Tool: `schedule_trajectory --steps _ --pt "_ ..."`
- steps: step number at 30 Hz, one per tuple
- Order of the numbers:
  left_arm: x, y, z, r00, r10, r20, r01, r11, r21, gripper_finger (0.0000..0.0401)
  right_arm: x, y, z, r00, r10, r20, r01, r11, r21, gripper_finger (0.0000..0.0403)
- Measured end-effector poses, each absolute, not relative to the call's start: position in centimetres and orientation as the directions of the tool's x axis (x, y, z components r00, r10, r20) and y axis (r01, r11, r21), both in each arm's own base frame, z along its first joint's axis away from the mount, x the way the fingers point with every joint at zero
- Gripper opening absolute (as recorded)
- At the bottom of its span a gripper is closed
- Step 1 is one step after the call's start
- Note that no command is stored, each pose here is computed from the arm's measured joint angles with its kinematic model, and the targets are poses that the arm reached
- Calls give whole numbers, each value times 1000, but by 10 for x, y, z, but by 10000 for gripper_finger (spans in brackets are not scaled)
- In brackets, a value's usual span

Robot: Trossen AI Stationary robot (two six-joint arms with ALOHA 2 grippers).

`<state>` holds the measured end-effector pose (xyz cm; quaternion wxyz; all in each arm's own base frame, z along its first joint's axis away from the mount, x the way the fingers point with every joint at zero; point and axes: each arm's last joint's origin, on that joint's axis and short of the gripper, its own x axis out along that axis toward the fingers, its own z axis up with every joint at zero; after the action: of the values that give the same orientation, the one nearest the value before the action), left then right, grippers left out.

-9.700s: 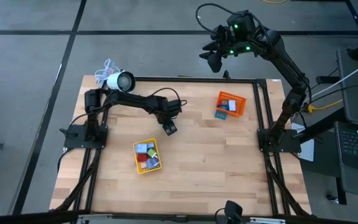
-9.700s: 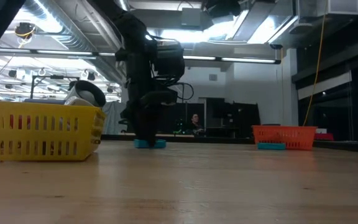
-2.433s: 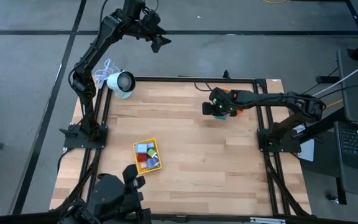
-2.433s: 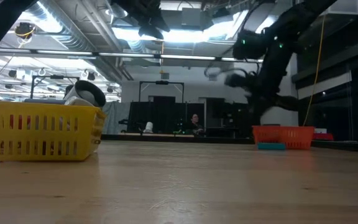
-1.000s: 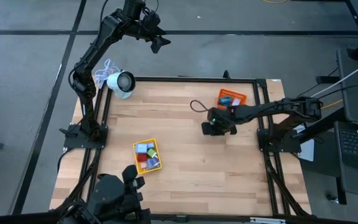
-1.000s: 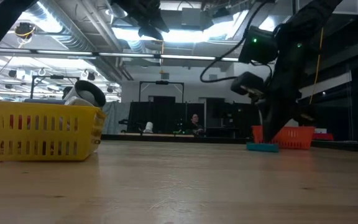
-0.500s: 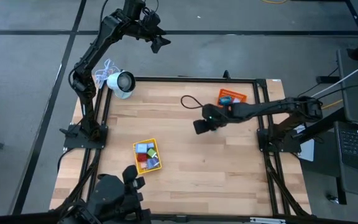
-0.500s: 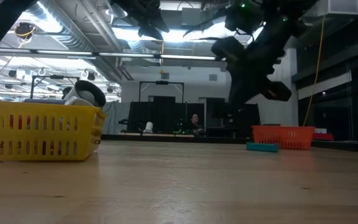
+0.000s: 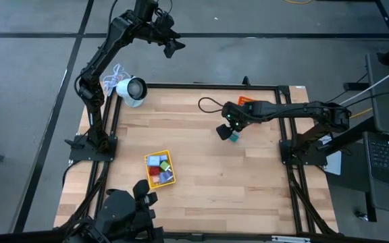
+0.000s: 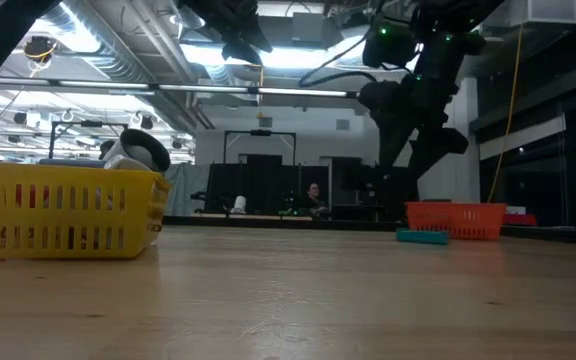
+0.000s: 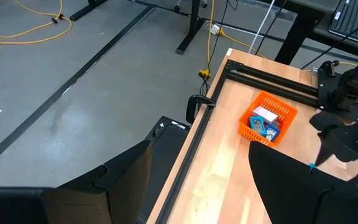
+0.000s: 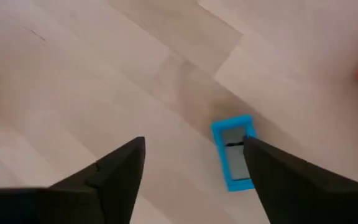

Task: Pick & Place Office items
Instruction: Put the light blue digital timer into the orange bin

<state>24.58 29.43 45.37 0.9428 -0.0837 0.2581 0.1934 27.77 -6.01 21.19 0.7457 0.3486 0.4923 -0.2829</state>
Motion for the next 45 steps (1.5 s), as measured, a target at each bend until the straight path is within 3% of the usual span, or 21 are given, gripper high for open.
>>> schedule_trajectory --steps 5,14,27,31,36,45 --pt "246 294 454 792 321 -520 -408 911 -59 264 273 -71 206 306 -73 -949 723 666 182 273" --pt "244 292 450 778 304 -551 -414 906 -85 264 281 -77 157 149 25 -988 649 752 117 261" --pt "244 292 450 777 305 -552 -414 906 -83 264 290 -81 135 133 28 -991 632 768 107 258" --pt "243 294 450 775 309 -552 -417 905 -78 264 289 -84 134 128 22 -992 654 749 101 226" --pt "239 297 450 770 321 -552 -430 900 -77 264 287 -89 134 129 37 -991 668 735 114 144" --pt "233 302 450 763 335 -553 -447 891 -77 264 286 -94 134 149 74 -986 682 714 157 143"
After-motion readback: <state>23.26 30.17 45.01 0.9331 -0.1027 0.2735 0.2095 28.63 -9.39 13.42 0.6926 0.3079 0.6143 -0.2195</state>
